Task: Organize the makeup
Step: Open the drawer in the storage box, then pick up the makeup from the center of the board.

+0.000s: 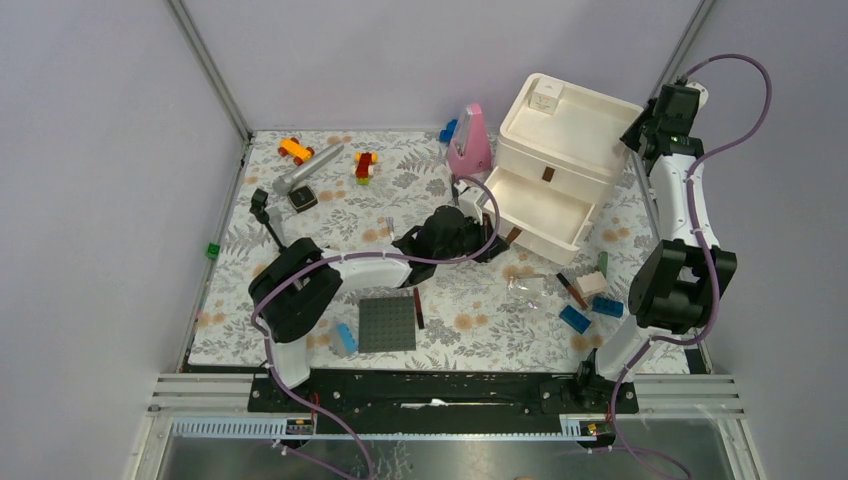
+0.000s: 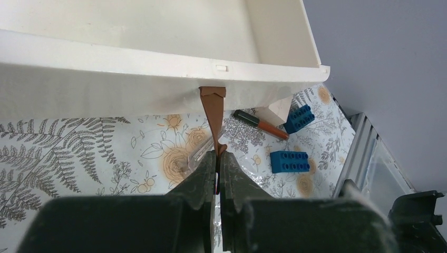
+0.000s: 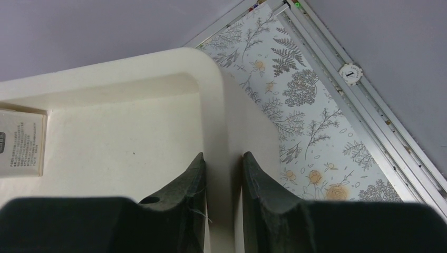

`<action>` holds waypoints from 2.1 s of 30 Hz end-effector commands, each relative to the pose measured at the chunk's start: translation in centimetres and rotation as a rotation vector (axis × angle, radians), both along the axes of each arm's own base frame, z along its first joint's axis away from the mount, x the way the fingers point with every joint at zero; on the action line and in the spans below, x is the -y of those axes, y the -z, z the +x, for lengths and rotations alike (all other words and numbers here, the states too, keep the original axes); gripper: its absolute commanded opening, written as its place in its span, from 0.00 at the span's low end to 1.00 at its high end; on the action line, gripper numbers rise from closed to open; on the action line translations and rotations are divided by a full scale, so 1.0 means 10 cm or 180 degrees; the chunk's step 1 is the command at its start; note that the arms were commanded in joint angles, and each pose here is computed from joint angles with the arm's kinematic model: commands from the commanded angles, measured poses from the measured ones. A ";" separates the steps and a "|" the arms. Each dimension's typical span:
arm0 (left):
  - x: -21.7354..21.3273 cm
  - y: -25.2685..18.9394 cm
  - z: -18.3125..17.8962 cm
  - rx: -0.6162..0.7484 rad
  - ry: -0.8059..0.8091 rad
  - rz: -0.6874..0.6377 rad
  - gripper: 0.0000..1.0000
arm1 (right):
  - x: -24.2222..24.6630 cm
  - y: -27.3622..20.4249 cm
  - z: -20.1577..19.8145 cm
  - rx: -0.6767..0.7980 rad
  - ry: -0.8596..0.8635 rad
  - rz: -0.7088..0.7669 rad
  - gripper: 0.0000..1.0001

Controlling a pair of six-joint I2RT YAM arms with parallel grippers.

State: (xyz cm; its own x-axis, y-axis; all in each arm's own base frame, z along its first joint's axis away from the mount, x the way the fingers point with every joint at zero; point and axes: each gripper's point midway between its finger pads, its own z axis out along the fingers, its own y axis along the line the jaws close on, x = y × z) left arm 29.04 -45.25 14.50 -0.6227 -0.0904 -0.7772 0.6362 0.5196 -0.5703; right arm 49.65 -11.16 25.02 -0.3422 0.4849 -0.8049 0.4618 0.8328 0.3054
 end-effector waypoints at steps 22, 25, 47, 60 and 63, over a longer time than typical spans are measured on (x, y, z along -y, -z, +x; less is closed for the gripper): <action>-0.26 -0.62 -0.28 0.0212 0.0156 0.0077 0.88 | -0.02 -0.75 -0.51 0.0387 0.0195 0.0095 0.62; -0.32 -0.68 -0.31 0.0217 0.0148 0.0111 0.91 | 0.06 -0.76 -0.75 0.0368 0.0390 0.0006 0.64; -0.76 -0.98 -0.28 0.0107 -0.0289 0.0616 0.96 | 0.24 1.23 -2.16 -0.1008 0.1220 -0.0105 0.76; -0.72 -0.93 -0.32 -0.0152 -0.0386 0.0517 0.97 | -0.06 1.62 -1.88 -0.1078 0.0433 0.0145 0.78; -0.65 -0.89 -0.35 -0.0199 -0.0328 0.0519 0.97 | -0.07 1.70 -1.80 -0.1124 0.0371 0.0192 0.77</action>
State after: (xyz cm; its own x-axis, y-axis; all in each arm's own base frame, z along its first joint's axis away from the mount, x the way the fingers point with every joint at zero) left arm 25.33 -37.41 21.90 -0.6668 0.0012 -0.7452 0.5402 0.6896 -0.4822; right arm 29.68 -10.78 8.23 -0.5161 0.6005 -0.6107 0.6892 0.7145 0.1202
